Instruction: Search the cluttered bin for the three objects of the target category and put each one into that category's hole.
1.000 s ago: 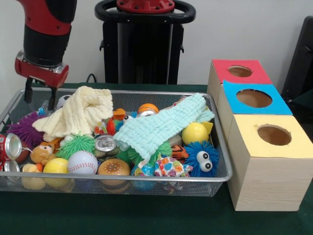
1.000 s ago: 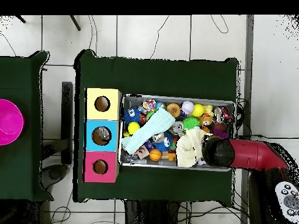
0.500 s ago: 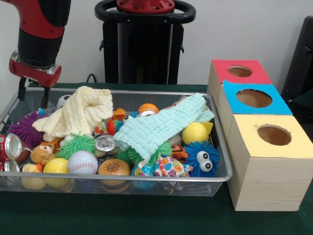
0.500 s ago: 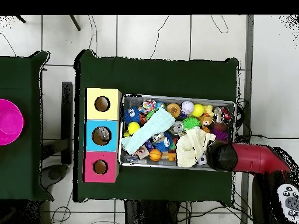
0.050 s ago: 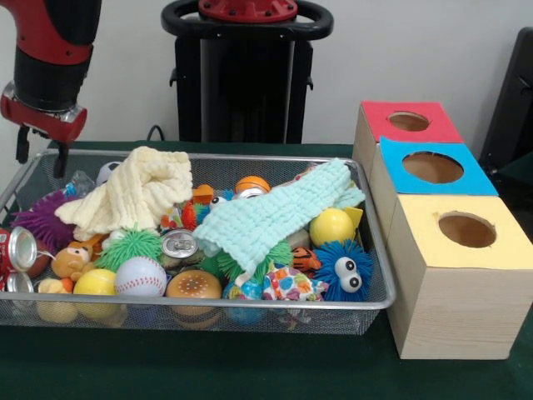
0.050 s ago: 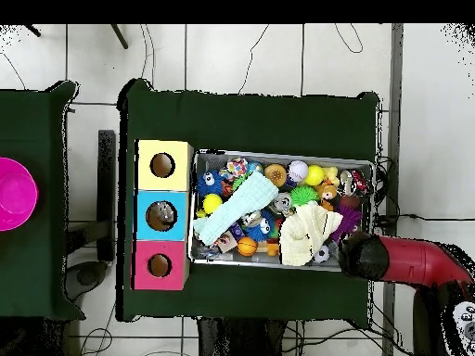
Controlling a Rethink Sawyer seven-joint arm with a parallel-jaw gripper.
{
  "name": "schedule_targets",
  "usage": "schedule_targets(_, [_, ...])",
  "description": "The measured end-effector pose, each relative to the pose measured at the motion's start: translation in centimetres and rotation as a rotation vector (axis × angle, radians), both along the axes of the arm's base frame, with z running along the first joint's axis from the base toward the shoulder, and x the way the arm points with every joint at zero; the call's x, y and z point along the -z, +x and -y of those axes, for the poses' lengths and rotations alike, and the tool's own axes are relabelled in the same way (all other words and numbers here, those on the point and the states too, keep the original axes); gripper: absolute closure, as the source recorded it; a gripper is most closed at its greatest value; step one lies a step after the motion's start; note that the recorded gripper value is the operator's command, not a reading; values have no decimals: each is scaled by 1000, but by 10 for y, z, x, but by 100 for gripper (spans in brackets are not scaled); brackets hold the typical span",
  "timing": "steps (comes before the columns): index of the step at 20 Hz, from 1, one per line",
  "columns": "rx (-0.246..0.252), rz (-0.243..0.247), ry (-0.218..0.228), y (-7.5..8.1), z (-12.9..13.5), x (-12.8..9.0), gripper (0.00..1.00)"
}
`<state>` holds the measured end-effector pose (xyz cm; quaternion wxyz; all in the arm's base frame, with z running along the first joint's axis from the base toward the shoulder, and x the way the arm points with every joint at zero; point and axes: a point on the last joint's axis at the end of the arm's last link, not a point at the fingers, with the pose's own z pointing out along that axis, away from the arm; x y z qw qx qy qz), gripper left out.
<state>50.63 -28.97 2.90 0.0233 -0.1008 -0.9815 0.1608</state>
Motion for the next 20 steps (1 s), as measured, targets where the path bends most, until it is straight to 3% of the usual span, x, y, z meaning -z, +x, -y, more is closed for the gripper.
schedule_targets(9, [48,-9,16,-19,18,4,0])
schedule_targets(12, [75,-18,34,-33,25,9,0])
schedule_targets(16, [92,-27,64,-43,23,16,0])
schedule_targets(20, [91,-27,81,-43,18,19,0])
